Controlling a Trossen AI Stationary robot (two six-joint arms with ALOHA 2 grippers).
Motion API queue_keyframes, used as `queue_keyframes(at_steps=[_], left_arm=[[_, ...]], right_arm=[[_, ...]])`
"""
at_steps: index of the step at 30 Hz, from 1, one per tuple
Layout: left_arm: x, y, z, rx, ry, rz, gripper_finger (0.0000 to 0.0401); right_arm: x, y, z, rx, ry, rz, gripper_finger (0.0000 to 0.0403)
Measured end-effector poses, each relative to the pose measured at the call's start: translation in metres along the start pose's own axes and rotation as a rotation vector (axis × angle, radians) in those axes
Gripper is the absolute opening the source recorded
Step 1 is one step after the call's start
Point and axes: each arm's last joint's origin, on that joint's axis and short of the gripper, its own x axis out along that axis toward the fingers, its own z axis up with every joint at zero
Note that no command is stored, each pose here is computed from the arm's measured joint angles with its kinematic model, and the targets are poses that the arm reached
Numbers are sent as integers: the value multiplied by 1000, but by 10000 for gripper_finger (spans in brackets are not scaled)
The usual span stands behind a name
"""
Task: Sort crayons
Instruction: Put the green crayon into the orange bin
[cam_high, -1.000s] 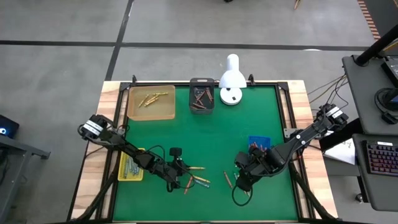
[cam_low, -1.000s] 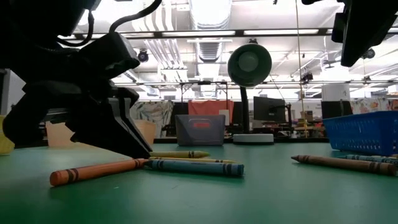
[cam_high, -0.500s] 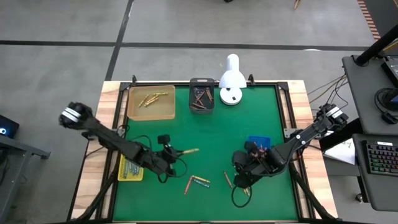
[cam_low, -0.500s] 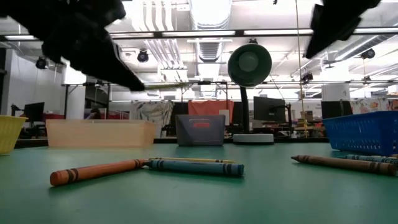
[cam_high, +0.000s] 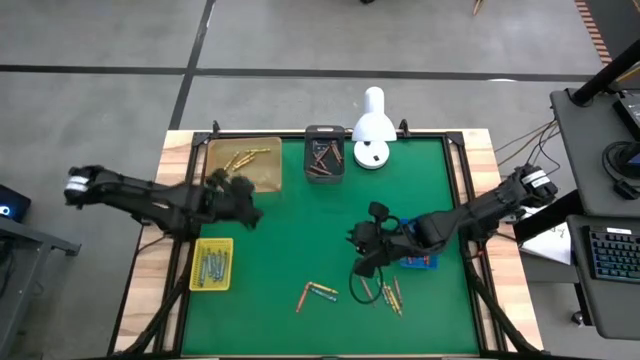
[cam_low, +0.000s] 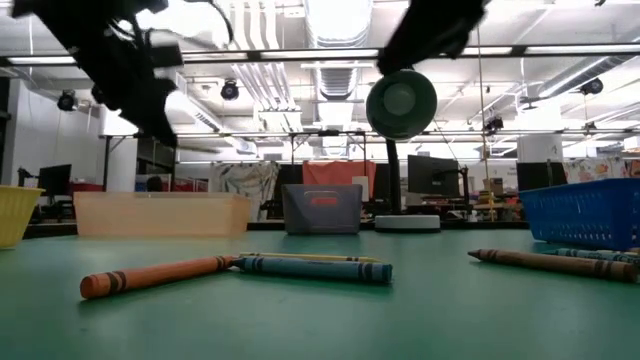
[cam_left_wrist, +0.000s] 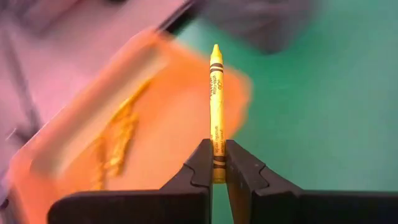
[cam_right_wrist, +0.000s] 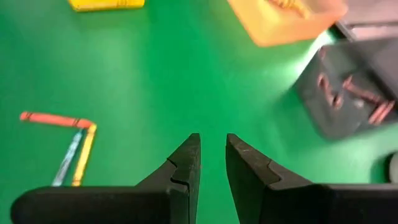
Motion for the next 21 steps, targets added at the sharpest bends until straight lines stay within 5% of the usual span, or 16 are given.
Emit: queue_keyframes(at_steps=[6, 12, 21], left_arm=[[36, 47, 13, -178, 187, 91, 0], [64, 79, 12, -147, 317, 202, 0], [83, 87, 10, -65, 382, 297, 22]], right_arm=[[13, -24, 12, -41, -20, -57, 66], [24, -47, 17, -42, -5, -119, 66], [29, -58, 16, -52, 16, -142, 66]])
